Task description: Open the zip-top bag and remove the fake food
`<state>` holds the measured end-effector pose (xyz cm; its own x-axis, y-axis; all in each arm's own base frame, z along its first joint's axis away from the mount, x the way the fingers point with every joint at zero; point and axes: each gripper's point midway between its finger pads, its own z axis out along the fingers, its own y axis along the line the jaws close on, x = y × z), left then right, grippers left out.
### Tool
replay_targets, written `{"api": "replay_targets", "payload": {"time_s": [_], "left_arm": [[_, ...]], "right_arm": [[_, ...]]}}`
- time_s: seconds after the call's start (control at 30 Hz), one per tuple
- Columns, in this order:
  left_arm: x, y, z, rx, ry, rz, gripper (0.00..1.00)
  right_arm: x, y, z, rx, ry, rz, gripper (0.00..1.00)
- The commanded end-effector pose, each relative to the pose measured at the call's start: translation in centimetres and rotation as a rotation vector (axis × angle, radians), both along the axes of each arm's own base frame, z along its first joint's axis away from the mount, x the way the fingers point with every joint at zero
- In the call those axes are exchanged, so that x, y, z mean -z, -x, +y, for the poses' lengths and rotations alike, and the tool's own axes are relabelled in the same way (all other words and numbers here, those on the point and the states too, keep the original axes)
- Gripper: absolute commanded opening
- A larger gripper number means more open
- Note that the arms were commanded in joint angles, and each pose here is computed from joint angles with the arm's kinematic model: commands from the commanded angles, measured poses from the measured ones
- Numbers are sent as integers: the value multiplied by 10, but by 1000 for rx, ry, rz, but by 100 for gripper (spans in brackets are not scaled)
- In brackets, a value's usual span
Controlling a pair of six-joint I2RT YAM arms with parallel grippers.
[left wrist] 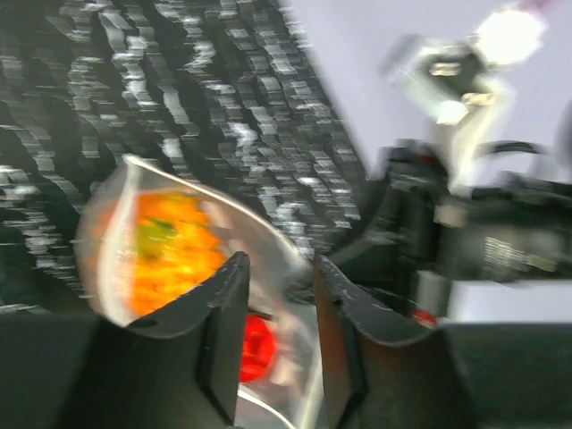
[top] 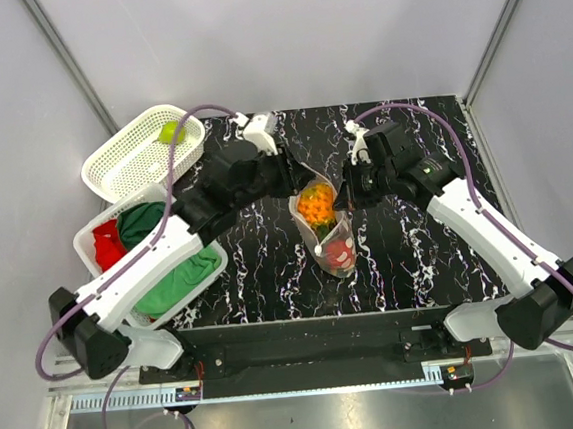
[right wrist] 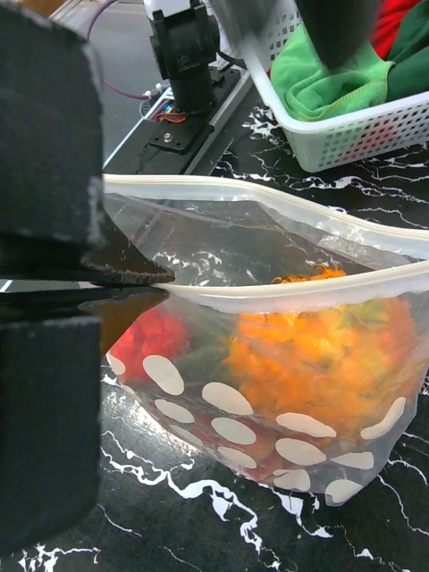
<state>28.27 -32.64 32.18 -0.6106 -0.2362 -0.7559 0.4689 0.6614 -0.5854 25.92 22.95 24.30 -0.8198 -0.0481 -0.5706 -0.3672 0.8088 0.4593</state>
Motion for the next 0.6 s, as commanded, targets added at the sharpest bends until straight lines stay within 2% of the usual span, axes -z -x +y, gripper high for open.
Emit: {"api": "replay_targets", "payload": {"time_s": [0.0,0.23,0.33,0.37,0.47,0.5,0.57], "left_arm": [[58,-11,0,-22,-320,-33,35],[82,-13,-26,81,-486,-111,32],[95,-15,-20,66,-568,-123,43],[97,-15,-20,67,-586,-133,52],[103,-19,-13,44,-651,-152,65],[105,-19,-13,43,-666,-156,73],[107,-19,-16,48,-677,-155,80]], "right_arm": [[-19,7,2,-26,-53,-47,0],[-17,19,-7,-2,-51,-33,0],[-14,21,-8,6,-49,-24,0],[-14,21,-8,6,-50,-22,0],[-13,21,-9,13,-49,-16,0],[-13,22,-9,14,-50,-14,0],[-11,23,-8,15,-51,-5,0]]}}
